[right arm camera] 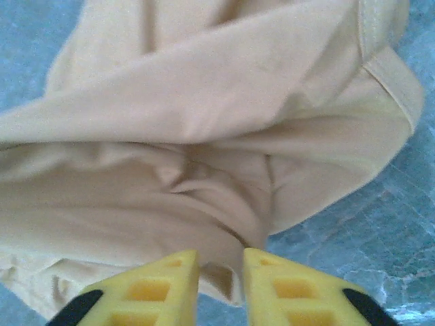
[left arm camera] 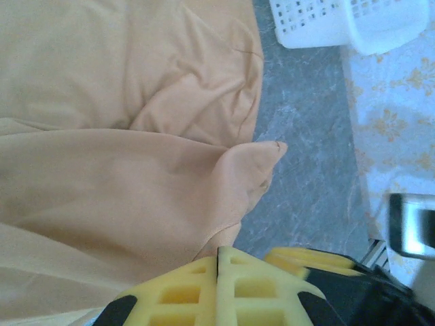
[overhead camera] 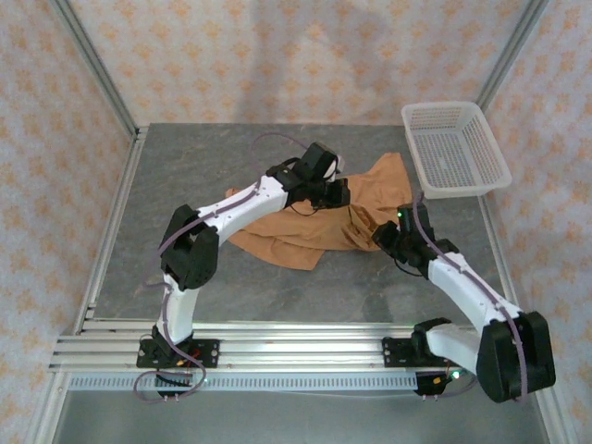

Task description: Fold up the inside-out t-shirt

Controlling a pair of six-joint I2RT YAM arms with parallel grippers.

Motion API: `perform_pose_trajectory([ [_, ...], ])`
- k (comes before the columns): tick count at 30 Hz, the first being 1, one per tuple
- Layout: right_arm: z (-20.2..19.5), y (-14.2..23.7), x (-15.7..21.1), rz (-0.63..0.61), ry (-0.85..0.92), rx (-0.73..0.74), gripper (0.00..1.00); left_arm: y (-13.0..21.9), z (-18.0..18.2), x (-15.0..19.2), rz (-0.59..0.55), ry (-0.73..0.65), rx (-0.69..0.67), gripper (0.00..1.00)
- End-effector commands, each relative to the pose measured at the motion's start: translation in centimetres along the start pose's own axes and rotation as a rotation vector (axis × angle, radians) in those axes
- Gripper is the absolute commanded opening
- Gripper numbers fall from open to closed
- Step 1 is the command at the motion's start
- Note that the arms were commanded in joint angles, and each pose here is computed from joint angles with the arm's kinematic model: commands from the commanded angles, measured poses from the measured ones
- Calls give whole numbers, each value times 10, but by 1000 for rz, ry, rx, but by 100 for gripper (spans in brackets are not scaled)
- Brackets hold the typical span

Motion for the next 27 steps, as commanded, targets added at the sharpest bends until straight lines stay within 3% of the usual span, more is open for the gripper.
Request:
perform_pose_trajectory([
  [1, 19, 9, 3, 28, -43, -75, 11, -10, 1, 3, 7, 10, -15, 0],
  [5, 38, -6, 11, 57, -52, -136, 4, -10, 2, 2, 9, 5, -27, 0],
  [11, 57, -39, 29, 104, -52, -154, 3, -10, 4, 1, 13, 1, -42, 0],
  [16, 42, -58, 8, -89, -31, 41, 3, -7, 2, 0, 12, -2, -45, 0],
  [21, 41, -56, -8, -233, 21, 145, 2, -4, 1, -1, 9, -9, -47, 0],
  [27, 45, -71, -7, -181, 31, 160, 5, -6, 1, -2, 11, -7, -43, 0],
])
Point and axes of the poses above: each hand's point on the last joint's axis, 136 mm out from that joint toward the fingers, its own y axis back along the fingers, its own z axis along the line the jaws close on, x = y × z, the point moved 8 cm from there along y, back along the fingers, and after that the axes turned 12 degrees about -y, right-handed, at the moved point
